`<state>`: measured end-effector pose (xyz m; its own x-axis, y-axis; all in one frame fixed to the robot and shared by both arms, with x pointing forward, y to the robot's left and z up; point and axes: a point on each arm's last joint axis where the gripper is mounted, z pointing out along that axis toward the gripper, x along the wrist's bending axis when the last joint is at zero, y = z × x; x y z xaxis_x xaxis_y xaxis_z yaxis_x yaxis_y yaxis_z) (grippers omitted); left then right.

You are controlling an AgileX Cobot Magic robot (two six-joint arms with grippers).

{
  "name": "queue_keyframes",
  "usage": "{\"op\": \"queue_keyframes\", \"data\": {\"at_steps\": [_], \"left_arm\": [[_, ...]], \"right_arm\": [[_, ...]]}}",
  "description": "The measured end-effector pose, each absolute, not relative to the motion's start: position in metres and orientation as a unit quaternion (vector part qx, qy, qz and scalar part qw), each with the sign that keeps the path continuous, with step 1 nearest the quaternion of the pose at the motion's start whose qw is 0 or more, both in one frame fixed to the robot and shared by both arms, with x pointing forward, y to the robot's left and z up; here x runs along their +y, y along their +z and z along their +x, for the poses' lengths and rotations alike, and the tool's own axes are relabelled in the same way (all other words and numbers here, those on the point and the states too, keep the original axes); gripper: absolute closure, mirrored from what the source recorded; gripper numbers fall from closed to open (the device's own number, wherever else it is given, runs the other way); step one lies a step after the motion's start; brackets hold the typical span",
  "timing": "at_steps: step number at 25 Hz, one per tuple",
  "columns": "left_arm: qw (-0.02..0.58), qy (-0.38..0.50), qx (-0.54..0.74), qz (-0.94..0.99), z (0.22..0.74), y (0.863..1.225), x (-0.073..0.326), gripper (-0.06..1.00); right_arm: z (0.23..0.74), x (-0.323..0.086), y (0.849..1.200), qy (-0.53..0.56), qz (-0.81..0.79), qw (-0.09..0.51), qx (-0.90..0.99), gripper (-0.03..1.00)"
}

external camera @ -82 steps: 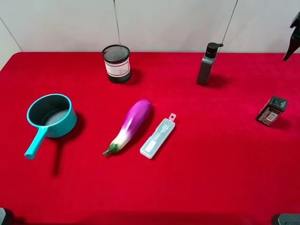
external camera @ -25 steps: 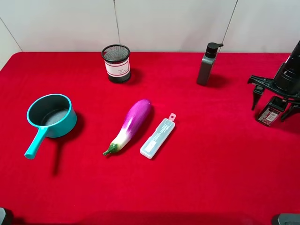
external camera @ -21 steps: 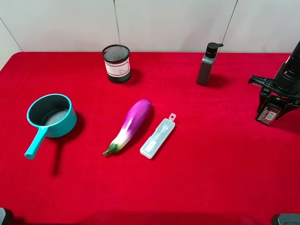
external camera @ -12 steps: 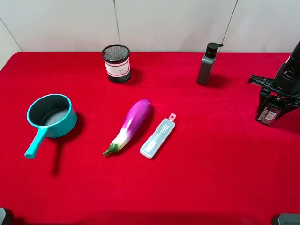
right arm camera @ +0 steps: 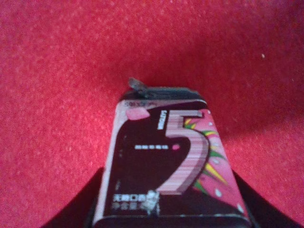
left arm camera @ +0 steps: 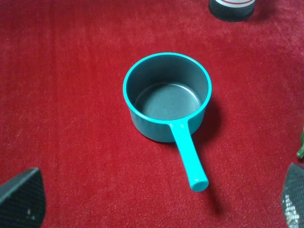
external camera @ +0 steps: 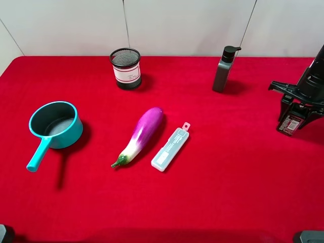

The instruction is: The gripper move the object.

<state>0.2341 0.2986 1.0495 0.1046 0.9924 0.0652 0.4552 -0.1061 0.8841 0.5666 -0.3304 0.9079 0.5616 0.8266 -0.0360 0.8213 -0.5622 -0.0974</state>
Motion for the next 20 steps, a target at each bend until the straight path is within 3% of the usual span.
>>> {"op": "queue_keyframes", "data": {"at_steps": [20], "left_arm": [[0.366, 0.367, 0.559, 0.647, 0.234, 1.05, 0.299, -0.04]], "right_arm": [[0.547, -0.327, 0.999, 0.014, -0.876, 0.027, -0.482, 0.64]]}}
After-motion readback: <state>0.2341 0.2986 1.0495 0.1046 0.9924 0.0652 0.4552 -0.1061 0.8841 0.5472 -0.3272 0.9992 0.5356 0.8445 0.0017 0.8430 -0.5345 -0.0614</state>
